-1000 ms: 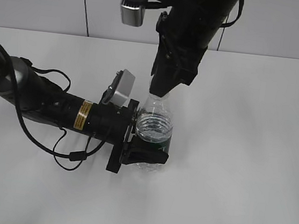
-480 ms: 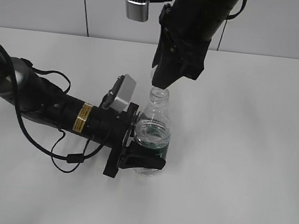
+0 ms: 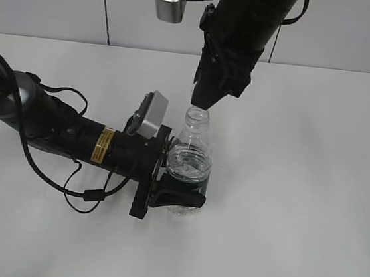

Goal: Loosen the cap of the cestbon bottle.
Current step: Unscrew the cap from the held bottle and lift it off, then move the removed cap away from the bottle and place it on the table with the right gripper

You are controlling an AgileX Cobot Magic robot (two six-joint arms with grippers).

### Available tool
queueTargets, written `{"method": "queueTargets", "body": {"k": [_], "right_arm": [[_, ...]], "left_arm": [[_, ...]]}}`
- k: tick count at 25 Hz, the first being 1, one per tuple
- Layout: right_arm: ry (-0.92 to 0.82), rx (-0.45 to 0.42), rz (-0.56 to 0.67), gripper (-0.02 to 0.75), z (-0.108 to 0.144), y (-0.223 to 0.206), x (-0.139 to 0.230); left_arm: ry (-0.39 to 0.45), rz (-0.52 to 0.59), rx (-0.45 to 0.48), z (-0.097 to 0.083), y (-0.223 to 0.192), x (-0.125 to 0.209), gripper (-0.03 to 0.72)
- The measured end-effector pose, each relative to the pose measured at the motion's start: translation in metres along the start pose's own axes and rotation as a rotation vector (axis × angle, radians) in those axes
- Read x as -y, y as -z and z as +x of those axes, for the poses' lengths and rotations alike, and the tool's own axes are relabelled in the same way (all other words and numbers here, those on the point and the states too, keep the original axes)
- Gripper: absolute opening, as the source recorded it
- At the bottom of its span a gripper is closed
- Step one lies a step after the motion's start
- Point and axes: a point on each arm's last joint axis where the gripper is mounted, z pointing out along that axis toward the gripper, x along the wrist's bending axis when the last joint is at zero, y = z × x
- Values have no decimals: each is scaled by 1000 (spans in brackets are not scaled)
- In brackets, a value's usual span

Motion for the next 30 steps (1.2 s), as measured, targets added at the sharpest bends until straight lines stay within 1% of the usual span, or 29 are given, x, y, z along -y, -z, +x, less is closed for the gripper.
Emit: {"method": "queueTargets", "body": {"k": [4, 9, 11, 14, 19, 25, 30], "right_arm": [[-82, 34, 54, 290, -5, 1, 8], [-245, 66, 69, 290, -18, 8, 30], [-341, 82, 68, 290, -27, 13, 45], [-528, 105, 52, 290, -41, 22, 72], [-807, 138, -40, 288, -60, 36, 117], [-1048, 176, -50, 286, -66, 30, 160], [-1188, 199, -48, 286, -61, 10, 180]], "left_arm": [[-1, 0, -1, 0, 0, 0, 400], [-1, 1, -2, 0, 0, 0, 400], [0, 0, -3, 0, 0, 0, 400], [4, -2, -13, 1, 0, 0, 400], [18, -10, -47, 4, 0, -1, 400], [40, -33, -110, 10, 0, -3, 400], [39, -54, -146, 13, 1, -5, 400]]}}
